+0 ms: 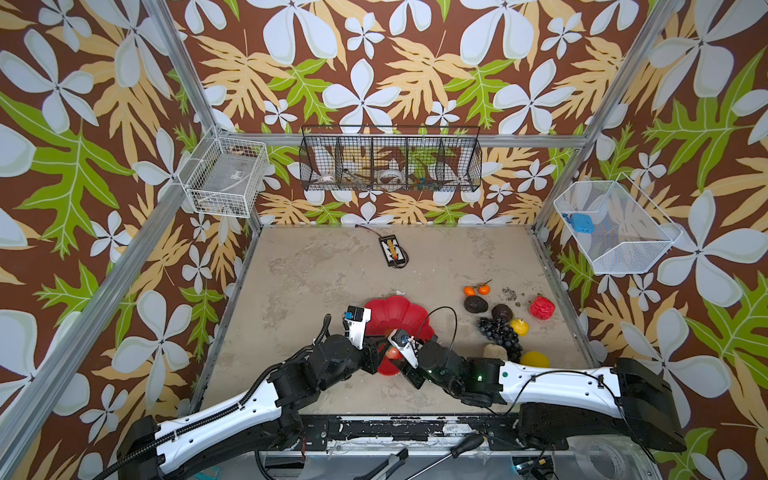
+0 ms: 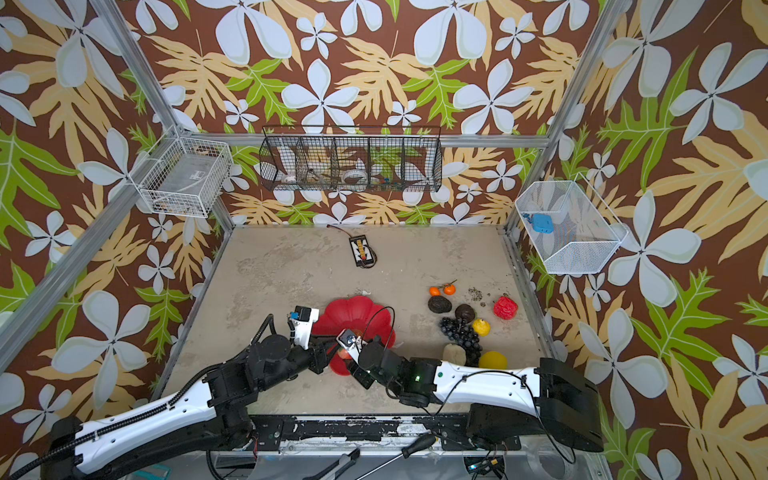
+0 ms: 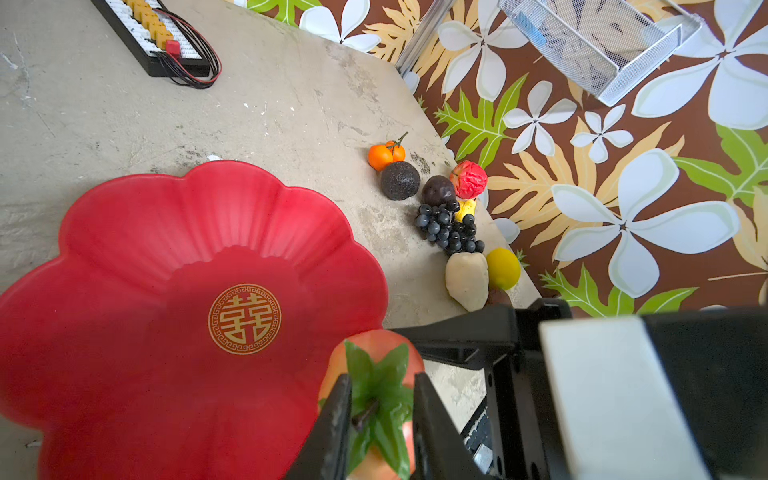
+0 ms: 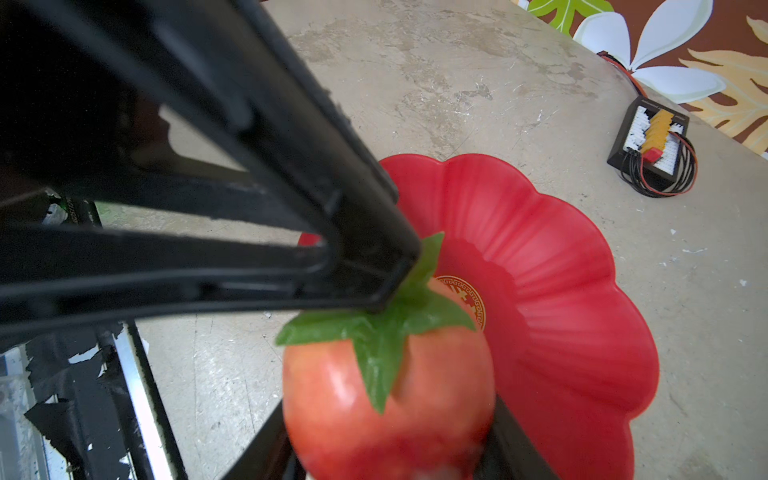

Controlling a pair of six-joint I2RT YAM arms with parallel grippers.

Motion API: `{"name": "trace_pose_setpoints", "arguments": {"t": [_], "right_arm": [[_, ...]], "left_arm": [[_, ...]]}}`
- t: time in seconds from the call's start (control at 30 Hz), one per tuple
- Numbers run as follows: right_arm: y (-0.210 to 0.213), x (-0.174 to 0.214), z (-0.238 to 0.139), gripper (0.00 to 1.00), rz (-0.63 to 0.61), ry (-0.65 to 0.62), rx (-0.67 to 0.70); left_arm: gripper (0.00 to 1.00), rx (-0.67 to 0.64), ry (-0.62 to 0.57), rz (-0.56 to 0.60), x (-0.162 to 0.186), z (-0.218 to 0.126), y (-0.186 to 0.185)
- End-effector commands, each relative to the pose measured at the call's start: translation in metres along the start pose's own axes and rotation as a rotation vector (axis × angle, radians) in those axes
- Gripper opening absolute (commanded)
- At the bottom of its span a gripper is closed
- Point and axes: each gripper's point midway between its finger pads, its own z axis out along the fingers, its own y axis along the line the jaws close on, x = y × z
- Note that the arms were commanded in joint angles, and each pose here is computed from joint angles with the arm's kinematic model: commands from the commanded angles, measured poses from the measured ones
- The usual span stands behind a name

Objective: Place and organize the fake fruits in the fruit bowl
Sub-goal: 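Carry the strawberry over the red bowl with the right gripper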

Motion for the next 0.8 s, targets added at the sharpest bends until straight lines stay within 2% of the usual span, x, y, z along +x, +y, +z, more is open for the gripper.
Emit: {"name": "trace_pose_setpoints", "arguments": {"t": [0.0,0.23,0.3,0.43,0.77], "right_arm": [[-0.0033,-0.0058,-0.0007,0.50,0.011,-0.022,0.023],[-0.0039,-0.0059,-0.0007,0.49,0.011,-0.024,0.034],[-0.0046,-0.0060,-0.0011,0.49,0.012,-0.025,0.037],[-0.0052,-0.0065,-0.0014,0.49,0.013,-0.027,0.040],[-0.0034,-0.0047,0.0007,0.49,0.012,-0.022,0.035]], "left_arm": [[0.25,-0.008,-0.010,-0.014,-0.0019,0.0001,0.0019],[0.22,-0.013,-0.003,-0.013,-0.0001,0.0004,0.0030],[0.27,-0.016,-0.003,-0.017,0.0006,0.0005,0.0041],[0.27,-0.020,0.004,-0.014,0.0028,0.0018,0.0056],[0.16,-0.026,0.008,-0.013,0.0031,0.0040,0.0055]]}}
